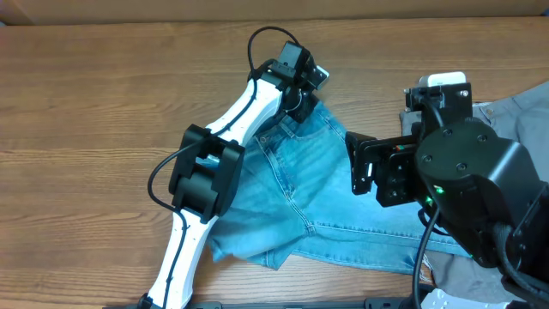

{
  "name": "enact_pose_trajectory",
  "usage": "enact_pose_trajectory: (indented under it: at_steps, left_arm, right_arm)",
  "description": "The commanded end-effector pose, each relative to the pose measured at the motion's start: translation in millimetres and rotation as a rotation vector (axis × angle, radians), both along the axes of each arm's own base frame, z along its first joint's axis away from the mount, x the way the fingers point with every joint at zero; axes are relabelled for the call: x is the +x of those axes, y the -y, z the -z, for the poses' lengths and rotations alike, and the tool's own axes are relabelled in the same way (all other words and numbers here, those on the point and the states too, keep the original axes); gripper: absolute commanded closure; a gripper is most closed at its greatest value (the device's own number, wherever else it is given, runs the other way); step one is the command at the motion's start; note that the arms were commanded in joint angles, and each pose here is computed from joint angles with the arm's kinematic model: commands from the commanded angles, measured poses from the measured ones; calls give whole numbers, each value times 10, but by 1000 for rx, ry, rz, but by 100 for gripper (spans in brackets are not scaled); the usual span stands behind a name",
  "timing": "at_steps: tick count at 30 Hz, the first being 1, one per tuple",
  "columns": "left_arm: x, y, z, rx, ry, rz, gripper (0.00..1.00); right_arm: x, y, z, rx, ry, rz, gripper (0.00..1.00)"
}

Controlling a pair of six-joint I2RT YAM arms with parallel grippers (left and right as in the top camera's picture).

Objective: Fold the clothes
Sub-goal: 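Grasp the jeans waistband with the left gripper and pull it left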

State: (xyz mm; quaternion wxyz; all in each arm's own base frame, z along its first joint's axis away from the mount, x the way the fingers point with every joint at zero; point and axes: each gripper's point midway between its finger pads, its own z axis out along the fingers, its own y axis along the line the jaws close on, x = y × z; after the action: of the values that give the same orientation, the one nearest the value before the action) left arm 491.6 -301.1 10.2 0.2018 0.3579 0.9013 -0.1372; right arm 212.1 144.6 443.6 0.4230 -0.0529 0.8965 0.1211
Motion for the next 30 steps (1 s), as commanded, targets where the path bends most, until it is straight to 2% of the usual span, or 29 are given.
enact_pose_trajectory:
  at_steps: [1,5,8,11,14,16,18,19,20,22,23,24,25,30]
  left_arm:
    - [-57,41,45,-15,-29,24,96]
    - [188,-143,-413,16,55,-68,96]
    - [448,-311,-1161,7,195,-141,96]
    - [687,-722,-1982,62,385,-276,96]
    - [820,-1593,-2742,244,583,-534,96]
    - [769,-2293,-3125,396,673,-730,96]
    - [654,-2910,-3378,482,705,-875,96]
    - [603,-3185,-3455,478,698,-915,96]
    - [563,-3391,-3492,460,684,-936,83]
    - [462,-3777,-3520,432,647,-976,70]
    - [384,-3999,-3537,415,630,-1025,48]
    - [303,-4185,-3559,389,618,-1084,6]
    - [224,-4340,-3571,356,602,-1134,0]
    - [-41,-4712,-3683,197,557,-1178,0]
  right_arm:
    - [-19,2,-35,20,1,-3,6]
    - [-43,-6,-8,18,-14,-14,6]
    - [-50,-15,-4,24,-19,-16,6]
    - [-50,-15,-5,38,-23,-5,6]
    - [-52,-18,-3,41,-26,-5,6]
    - [-61,-33,0,46,-31,-12,6]
    - [-71,-47,4,50,-37,-20,6]
    - [-75,-54,6,52,-39,-23,5]
    - [-82,-63,9,55,-43,-29,5]
    - [-85,-61,13,53,-44,-29,5]
    - [-86,-60,15,52,-45,-29,5]
    - [-87,-59,16,52,-45,-29,5]
    - [-88,-58,18,51,-46,-29,5]
    - [-90,-55,22,50,-47,-29,1]
